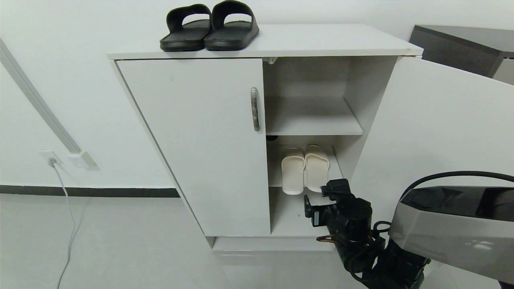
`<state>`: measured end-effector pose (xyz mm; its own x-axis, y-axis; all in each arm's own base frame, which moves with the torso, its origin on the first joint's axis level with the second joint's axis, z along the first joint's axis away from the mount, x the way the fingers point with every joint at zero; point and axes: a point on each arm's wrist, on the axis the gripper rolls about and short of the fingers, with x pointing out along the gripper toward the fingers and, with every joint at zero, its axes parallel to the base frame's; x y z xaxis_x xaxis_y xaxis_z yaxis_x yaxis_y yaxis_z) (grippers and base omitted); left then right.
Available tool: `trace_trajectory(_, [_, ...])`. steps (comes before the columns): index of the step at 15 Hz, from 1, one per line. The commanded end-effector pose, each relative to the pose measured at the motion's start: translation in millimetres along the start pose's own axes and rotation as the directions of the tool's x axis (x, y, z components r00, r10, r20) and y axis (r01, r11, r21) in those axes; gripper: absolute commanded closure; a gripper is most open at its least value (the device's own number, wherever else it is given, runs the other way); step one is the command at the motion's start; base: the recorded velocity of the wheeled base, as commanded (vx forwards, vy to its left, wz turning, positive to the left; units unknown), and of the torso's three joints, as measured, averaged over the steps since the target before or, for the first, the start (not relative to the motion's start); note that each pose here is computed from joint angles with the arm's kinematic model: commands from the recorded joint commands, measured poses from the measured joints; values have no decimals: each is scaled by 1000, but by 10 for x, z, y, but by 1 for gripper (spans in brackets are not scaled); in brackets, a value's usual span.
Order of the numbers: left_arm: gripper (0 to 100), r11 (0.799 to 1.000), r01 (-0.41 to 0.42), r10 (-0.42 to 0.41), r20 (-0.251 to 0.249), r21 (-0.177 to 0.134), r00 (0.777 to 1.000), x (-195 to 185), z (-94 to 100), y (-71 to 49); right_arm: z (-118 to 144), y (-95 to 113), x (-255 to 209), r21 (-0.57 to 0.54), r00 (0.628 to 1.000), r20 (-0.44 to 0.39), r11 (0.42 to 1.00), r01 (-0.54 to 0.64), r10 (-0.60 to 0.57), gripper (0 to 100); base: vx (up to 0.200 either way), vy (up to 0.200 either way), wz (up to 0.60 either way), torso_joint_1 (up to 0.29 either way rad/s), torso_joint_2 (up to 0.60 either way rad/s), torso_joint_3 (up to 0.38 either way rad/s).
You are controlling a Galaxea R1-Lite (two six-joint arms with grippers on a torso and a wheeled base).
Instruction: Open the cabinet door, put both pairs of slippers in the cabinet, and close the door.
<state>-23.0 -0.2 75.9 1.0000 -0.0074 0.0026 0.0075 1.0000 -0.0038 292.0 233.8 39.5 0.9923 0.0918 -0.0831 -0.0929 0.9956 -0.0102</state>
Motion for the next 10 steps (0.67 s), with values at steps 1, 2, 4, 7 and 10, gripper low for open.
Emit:
trace_trajectory(1, [100, 1000, 0, 0, -1, 1, 1000, 1, 0, 0, -4, 0, -1, 2, 1000, 2, 1000, 1, -1, 0, -200, 0, 0, 2, 2, 7])
trace_trajectory(2, [100, 1000, 0, 0, -1, -1, 1000, 1, 0, 0, -7, -2, -3, 1, 1000, 1, 1000, 1, -1, 0, -200, 0, 0, -2, 2, 7])
trace_trajectory(4, [100, 1000, 0, 0, -1, -2, 1000, 1, 0, 0, -17, -3, -4, -2, 1000, -3, 1000, 0, 0, 0, 0, 0, 0, 0, 0, 0])
trace_trajectory(7, [100, 1000, 0, 0, -1, -2, 1000, 1, 0, 0, -10, -7, -10, -1, 1000, -2, 1000, 1, -1, 0, 0, 0, 0, 0, 0, 0])
trace_trajectory(10, [100, 1000, 0, 0, -1, -1, 1000, 1, 0, 0, 14, -11, -17, -5, 1000, 9, 1000, 1, -1, 0, 0, 0, 0, 0, 0, 0])
